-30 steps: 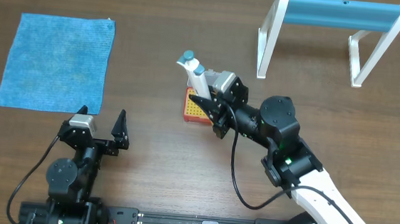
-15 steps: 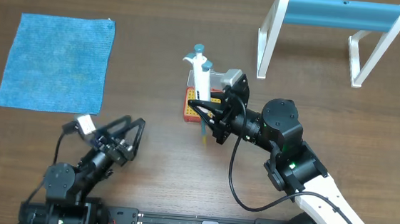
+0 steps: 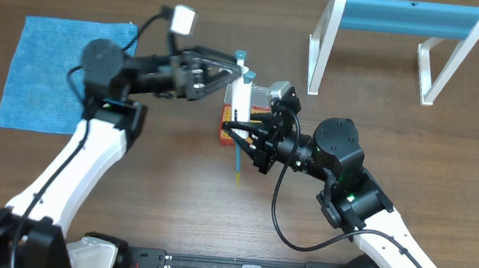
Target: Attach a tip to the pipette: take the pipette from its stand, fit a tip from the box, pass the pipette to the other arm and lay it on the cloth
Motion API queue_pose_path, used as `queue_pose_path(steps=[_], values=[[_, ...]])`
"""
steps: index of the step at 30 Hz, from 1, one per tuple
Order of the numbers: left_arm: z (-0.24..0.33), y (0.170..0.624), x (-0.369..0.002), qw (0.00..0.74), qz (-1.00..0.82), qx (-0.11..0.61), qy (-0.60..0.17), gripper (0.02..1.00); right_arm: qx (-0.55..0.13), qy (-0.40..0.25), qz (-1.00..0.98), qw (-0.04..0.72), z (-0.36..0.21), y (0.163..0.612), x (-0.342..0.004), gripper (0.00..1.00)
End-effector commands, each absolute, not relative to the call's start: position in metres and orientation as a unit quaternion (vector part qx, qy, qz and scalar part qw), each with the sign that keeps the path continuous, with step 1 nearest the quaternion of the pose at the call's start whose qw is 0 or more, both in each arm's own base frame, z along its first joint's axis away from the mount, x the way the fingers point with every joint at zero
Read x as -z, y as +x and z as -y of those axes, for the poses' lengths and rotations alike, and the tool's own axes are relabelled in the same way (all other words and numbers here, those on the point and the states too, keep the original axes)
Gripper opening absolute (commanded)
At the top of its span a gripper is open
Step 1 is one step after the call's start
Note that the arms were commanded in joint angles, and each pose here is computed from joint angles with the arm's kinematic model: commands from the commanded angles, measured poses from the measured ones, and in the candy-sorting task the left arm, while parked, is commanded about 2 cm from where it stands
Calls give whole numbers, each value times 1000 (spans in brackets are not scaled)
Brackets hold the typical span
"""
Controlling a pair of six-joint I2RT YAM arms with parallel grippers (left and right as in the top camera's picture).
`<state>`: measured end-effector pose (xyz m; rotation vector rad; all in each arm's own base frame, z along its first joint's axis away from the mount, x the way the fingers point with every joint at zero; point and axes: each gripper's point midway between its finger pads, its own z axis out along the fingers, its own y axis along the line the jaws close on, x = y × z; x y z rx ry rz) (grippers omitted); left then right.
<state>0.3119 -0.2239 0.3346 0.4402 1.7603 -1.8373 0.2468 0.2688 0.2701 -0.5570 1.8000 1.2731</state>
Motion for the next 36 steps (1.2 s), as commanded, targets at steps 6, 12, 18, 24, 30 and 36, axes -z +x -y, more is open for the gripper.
queue_pose_path(steps=[6,12,18,24,30,36], values=[[240,275,-329,197,-639,690,278,952,-514,-211,-707,437,-259,255,-286,84],[240,275,-329,218,-630,684,297,910,-542,-237,-680,434,-265,244,-299,82],[242,281,-331,240,-628,681,292,27,-558,-255,-673,414,-268,233,-299,82],[252,285,-331,268,-621,675,294,27,-570,-263,-669,398,-270,226,-300,774],[193,344,-203,222,-807,544,60,27,-564,-175,-749,300,-219,244,-252,787],[91,352,-152,196,-943,259,-74,25,-302,74,-906,287,-101,286,-143,796]])
